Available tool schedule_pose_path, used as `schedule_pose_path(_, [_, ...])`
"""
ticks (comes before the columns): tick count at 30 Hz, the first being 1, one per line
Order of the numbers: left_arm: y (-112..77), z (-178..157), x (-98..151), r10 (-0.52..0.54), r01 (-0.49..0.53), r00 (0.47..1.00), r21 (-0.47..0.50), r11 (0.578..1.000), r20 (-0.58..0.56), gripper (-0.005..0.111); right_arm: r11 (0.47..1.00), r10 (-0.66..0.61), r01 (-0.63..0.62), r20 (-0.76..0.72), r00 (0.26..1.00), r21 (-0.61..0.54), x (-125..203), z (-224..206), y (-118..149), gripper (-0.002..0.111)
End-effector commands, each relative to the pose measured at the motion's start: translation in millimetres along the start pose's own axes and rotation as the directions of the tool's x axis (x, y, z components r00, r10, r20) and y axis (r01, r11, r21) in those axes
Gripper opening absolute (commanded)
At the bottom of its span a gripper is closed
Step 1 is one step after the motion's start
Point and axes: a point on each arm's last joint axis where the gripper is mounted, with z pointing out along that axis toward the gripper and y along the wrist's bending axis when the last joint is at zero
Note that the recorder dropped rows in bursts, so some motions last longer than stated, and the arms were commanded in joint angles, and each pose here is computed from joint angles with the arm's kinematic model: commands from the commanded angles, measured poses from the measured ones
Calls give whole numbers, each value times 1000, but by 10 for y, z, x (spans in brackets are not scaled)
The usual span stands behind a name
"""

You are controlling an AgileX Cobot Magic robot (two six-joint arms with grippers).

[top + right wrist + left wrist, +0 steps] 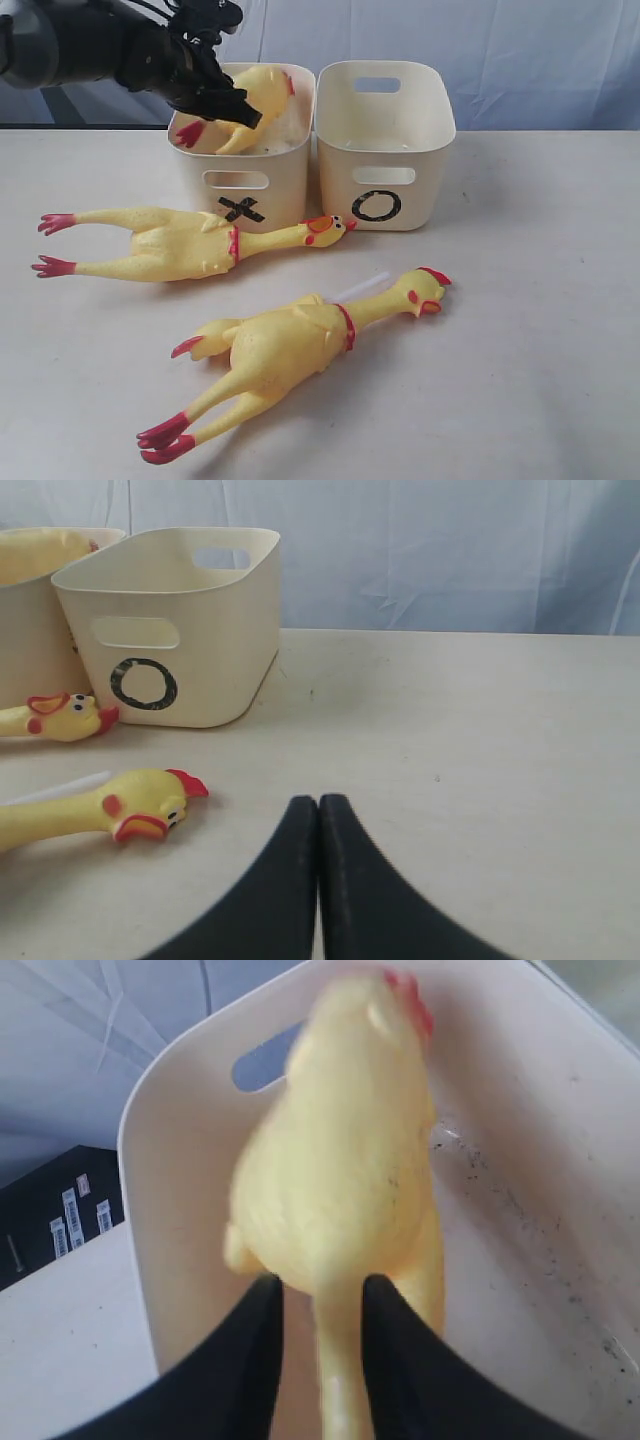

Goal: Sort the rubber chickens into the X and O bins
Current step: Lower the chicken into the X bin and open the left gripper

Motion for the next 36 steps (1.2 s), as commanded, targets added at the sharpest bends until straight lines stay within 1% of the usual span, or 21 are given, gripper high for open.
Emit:
schedule_pose_path(1, [22, -26, -55, -20, 20, 999, -1, 1000, 33, 35, 1000, -5, 5, 12, 1000, 7, -2, -2, -5, 0])
schedule_pose_path(12, [25, -42, -68, -23, 23, 999, -1, 1000, 40, 35, 1000, -5, 5, 12, 1000, 7, -2, -2, -5, 0])
schedule_pose_path(17, [53, -145, -193, -68, 67, 996, 5, 998, 62, 35, 1000, -5, 5, 12, 1000, 7, -2, -2, -5, 0])
schedule_pose_path(22, [108, -343, -317, -70, 71, 992, -4, 997, 109, 35, 1000, -5, 5, 12, 1000, 7, -2, -2, -5, 0])
schedule_pose_path(24, [130, -437, -350, -78, 79, 991, -6, 997, 110, 32, 1000, -5, 5, 12, 1000, 7, -2, -2, -5, 0])
schedule_pose_path(26, [151, -523, -372, -82, 84, 991, -10, 996, 103, 26, 1000, -5, 5, 12, 1000, 7, -2, -2, -5, 0])
schedule_pose_path(30, [195, -715, -408, -86, 88, 993, -21, 996, 83, 2, 1000, -5, 5, 12, 1000, 7, -2, -2, -5, 0])
schedule_pose_path(31, [206, -765, -417, -84, 86, 993, -24, 996, 79, 0, 1000, -5, 5, 12, 1000, 7, -2, -2, -5, 0])
schedule_pose_path(36, [241, -960, -436, -101, 103, 994, -26, 994, 51, 0, 1000, -5, 5, 12, 1000, 7, -2, -2, -5, 0])
